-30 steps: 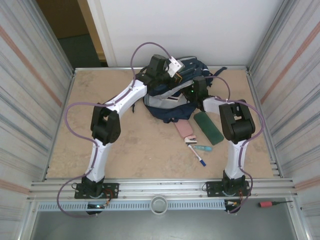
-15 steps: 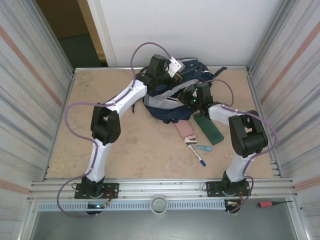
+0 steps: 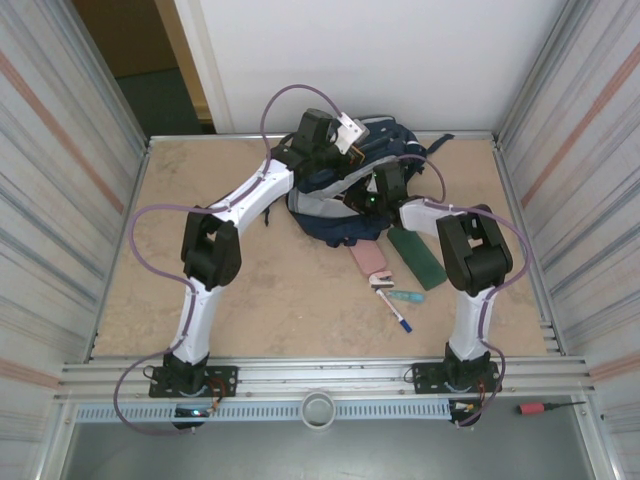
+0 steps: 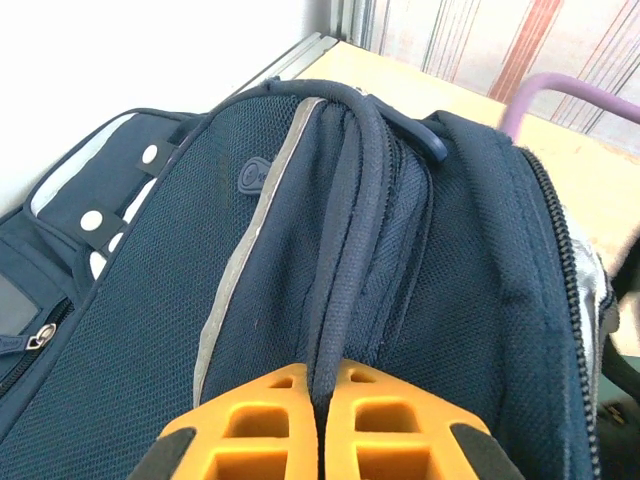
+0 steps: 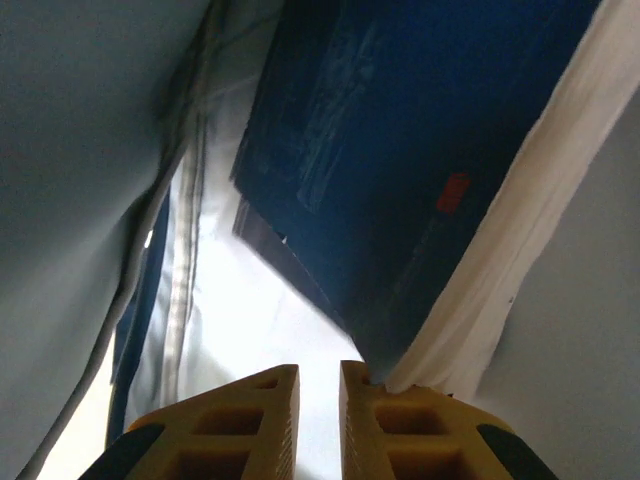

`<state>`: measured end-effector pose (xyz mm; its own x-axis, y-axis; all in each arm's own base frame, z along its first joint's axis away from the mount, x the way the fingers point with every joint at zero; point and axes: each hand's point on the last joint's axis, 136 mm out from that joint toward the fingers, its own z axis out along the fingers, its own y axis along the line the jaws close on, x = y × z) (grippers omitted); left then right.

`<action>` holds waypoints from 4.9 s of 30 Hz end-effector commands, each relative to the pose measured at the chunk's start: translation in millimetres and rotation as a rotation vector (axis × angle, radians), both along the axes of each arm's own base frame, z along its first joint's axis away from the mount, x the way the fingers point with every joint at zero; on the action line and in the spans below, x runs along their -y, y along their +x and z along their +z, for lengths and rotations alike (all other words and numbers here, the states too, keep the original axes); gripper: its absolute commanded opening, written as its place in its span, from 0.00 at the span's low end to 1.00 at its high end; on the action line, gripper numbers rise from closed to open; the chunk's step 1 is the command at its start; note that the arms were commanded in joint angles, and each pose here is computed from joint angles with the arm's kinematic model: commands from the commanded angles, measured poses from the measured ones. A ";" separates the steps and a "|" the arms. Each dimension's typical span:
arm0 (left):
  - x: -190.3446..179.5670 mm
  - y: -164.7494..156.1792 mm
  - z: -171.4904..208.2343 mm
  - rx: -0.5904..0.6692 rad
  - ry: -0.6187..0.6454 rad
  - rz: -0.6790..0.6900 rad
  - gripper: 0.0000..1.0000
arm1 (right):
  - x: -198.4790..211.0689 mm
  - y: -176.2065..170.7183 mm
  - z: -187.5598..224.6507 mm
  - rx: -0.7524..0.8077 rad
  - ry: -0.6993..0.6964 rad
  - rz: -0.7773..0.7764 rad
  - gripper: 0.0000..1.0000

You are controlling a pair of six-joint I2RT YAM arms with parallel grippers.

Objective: Pack the student bag

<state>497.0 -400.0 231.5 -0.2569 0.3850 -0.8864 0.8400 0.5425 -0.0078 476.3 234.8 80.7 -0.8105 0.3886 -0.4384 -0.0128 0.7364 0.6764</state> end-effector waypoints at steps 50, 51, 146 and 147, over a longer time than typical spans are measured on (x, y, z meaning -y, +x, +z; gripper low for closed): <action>30.5 -47.0 97.9 0.005 -0.217 -0.062 0.00 | 187.6 38.6 108.7 0.064 0.297 -0.108 0.00; 34.2 -49.0 98.5 0.005 -0.219 -0.073 0.00 | 191.7 40.7 110.2 0.068 0.295 -0.117 0.00; -216.2 -14.1 -157.2 -0.658 -0.117 0.751 0.61 | 128.0 64.6 8.3 0.011 -0.283 -0.003 0.38; -215.5 -13.4 -159.0 -0.662 -0.117 0.752 0.61 | 128.4 64.5 9.7 0.013 -0.282 -0.002 0.38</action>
